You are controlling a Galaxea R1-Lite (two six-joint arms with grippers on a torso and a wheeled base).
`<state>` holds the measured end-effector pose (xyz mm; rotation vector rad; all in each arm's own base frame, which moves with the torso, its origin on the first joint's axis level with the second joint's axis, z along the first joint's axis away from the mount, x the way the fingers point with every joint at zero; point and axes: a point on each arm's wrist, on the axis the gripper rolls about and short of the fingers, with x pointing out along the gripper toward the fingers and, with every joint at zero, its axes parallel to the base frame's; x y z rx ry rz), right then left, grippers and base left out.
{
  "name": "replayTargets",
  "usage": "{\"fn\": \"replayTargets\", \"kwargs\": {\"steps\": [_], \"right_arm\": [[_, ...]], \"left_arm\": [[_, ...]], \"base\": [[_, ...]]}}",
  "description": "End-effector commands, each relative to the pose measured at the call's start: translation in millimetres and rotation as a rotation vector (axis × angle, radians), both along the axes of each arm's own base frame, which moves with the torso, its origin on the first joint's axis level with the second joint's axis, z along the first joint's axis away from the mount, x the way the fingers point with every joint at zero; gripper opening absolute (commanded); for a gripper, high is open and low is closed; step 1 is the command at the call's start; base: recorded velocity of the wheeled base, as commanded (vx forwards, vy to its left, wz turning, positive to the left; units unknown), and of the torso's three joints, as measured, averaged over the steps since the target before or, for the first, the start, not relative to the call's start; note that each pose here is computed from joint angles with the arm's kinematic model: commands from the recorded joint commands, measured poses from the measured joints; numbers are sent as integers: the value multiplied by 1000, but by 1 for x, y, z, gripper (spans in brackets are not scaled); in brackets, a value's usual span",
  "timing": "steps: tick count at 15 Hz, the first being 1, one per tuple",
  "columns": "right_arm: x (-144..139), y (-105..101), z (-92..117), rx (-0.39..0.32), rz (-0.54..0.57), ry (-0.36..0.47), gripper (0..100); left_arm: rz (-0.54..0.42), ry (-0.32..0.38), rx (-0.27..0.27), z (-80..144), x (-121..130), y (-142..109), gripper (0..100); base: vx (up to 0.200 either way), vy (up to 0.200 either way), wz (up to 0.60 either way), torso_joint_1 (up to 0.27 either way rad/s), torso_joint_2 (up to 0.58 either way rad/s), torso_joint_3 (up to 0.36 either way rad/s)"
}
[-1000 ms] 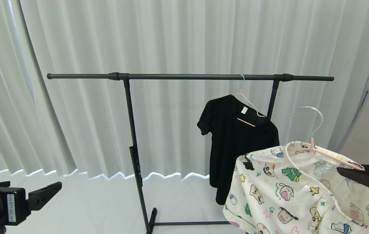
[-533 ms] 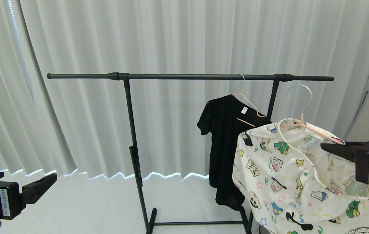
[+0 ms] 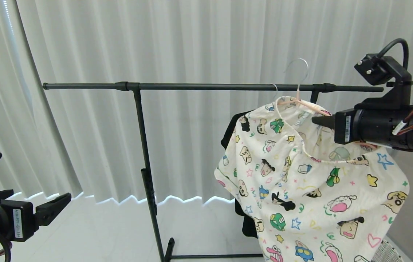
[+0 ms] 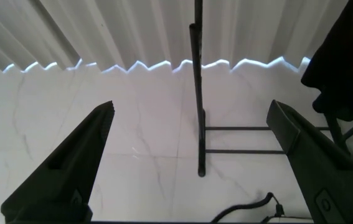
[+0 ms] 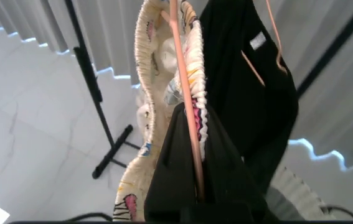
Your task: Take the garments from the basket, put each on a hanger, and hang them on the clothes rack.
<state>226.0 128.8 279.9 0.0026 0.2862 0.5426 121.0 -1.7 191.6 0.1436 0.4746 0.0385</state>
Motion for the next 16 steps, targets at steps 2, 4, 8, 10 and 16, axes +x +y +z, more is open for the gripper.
{"fn": "replayTargets", "kwargs": {"steps": [2, 4, 8, 10, 16], "right_arm": [[22, 13, -1, -1, 16, 10, 0], [27, 18, 3, 6, 21, -2, 0], [36, 24, -2, -4, 21, 10, 0], [41, 27, -7, -11, 20, 22, 0], [58, 37, -20, -33, 22, 54, 0]], "left_arm": [[-4, 9, 9, -1, 2, 0, 100], [-21, 12, 34, -1, 1, 0, 100], [-24, 9, 35, -1, 1, -1, 100], [-26, 10, 39, -1, 1, -1, 100], [-27, 7, 42, -1, 0, -1, 100]], "base": [[200, 0, 0, 5, 5, 0], [200, 0, 0, 0, -2, -2], [200, 0, 0, 6, 0, 4], [200, 0, 0, 5, 5, 2], [133, 0, 0, 1, 2, 3]]}}
